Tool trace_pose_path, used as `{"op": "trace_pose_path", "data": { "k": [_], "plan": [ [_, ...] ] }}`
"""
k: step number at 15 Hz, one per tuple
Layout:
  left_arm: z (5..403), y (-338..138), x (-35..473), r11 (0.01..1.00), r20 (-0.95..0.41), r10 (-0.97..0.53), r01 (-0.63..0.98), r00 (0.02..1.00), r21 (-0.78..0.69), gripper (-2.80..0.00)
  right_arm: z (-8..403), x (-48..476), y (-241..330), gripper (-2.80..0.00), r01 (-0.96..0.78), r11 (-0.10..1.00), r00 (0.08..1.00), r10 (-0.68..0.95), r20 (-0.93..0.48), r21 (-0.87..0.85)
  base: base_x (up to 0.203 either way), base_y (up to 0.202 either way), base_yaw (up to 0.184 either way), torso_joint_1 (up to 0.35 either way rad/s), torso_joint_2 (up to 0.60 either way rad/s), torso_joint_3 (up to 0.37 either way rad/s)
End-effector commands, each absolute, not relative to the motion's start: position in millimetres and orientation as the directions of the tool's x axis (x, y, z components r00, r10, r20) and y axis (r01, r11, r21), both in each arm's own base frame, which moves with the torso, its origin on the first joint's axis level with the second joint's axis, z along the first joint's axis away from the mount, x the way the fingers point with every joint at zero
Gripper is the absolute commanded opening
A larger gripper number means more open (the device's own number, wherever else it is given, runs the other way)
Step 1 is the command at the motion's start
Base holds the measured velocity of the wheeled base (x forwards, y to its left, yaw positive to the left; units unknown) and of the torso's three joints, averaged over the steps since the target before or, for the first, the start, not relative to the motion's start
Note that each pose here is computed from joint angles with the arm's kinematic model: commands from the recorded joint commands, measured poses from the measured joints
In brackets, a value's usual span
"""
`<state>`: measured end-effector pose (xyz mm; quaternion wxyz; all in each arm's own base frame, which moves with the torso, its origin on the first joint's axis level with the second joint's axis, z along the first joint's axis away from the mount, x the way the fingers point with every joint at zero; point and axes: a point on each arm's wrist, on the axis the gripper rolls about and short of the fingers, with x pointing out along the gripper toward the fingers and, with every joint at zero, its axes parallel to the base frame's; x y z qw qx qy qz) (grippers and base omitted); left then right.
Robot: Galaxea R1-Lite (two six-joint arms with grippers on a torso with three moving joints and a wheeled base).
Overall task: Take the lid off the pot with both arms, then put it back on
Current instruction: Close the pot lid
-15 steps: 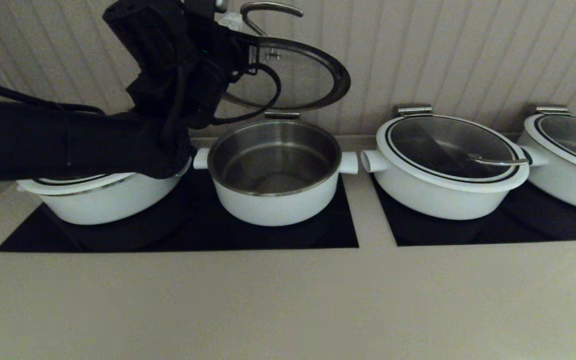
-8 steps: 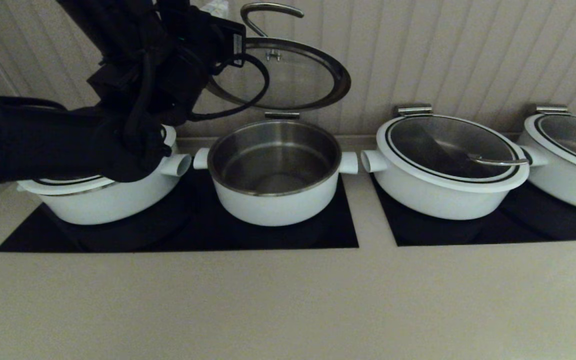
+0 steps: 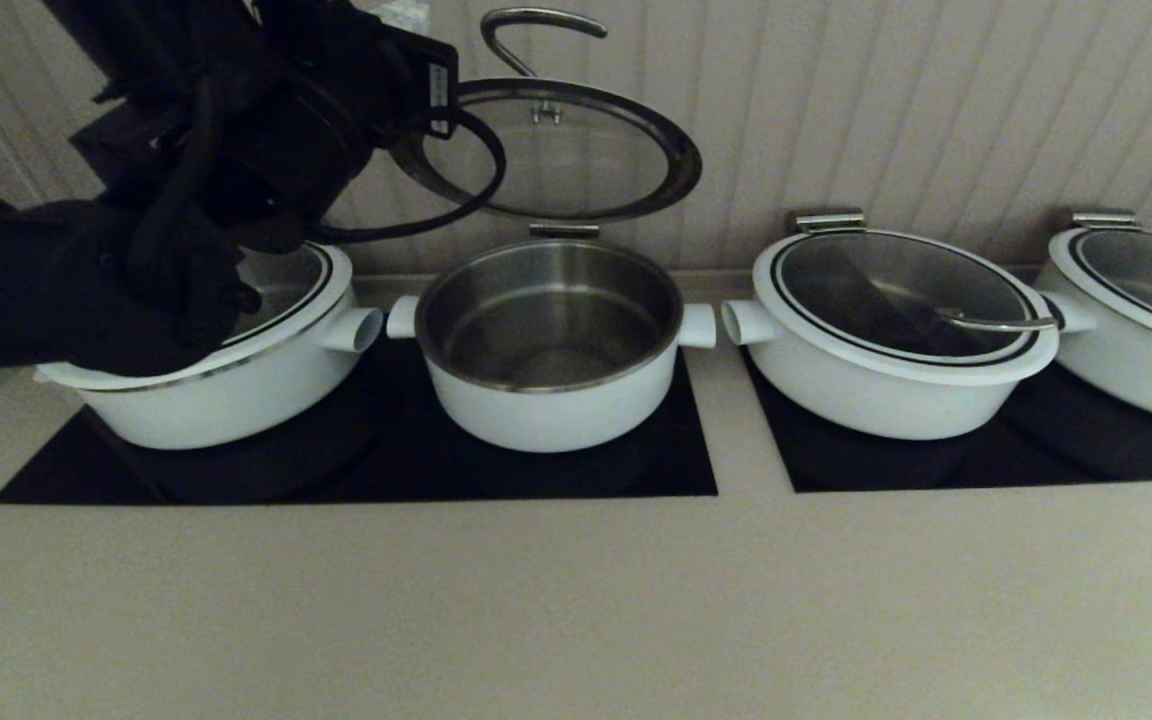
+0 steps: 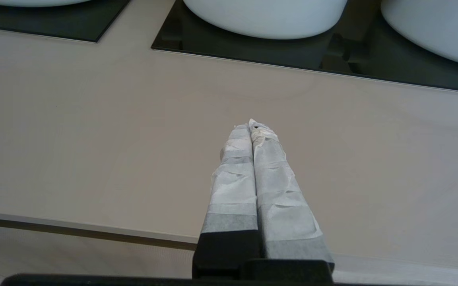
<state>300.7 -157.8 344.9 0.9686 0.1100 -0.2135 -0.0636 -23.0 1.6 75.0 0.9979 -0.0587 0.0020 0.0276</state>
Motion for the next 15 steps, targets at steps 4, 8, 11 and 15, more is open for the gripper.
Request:
{"op": "trace_pose_path", "data": {
  "k": [4, 8, 11, 15],
  "plan": [
    [356.1, -119.7, 304.1, 0.91, 0.342, -0.276, 0.13, 0.898, 0.393, -2.8, 75.0, -22.8, 1.6, -2.8, -0.057, 0.991, 0.998, 0.056, -0.009, -0.118, 0.0, 0.0, 0.0, 0.0, 0.0, 0.0],
    [363.2, -107.7, 325.4, 0.827, 0.285, -0.388, 0.195, 0.876, 0.527, -2.8, 75.0, -22.8, 1.6, -2.8, -0.057, 0.991, 0.998, 0.057, -0.009, -0.117, 0.0, 0.0, 0.0, 0.0, 0.0, 0.0],
    [372.4, -108.5, 342.3, 0.795, 0.267, -0.419, 0.208, 0.868, 0.57, -2.8, 75.0, -22.9, 1.6, -2.8, -0.057, 0.991, 0.998, 0.057, -0.009, -0.118, 0.0, 0.0, 0.0, 0.0, 0.0, 0.0],
    [361.7, -110.8, 369.6, 0.722, 0.208, -0.467, 0.235, 0.86, 0.65, -2.8, 75.0, -22.8, 1.6, -2.8, -0.056, 0.991, 0.998, 0.055, -0.009, -0.119, 0.0, 0.0, 0.0, 0.0, 0.0, 0.0]
  ]
}}
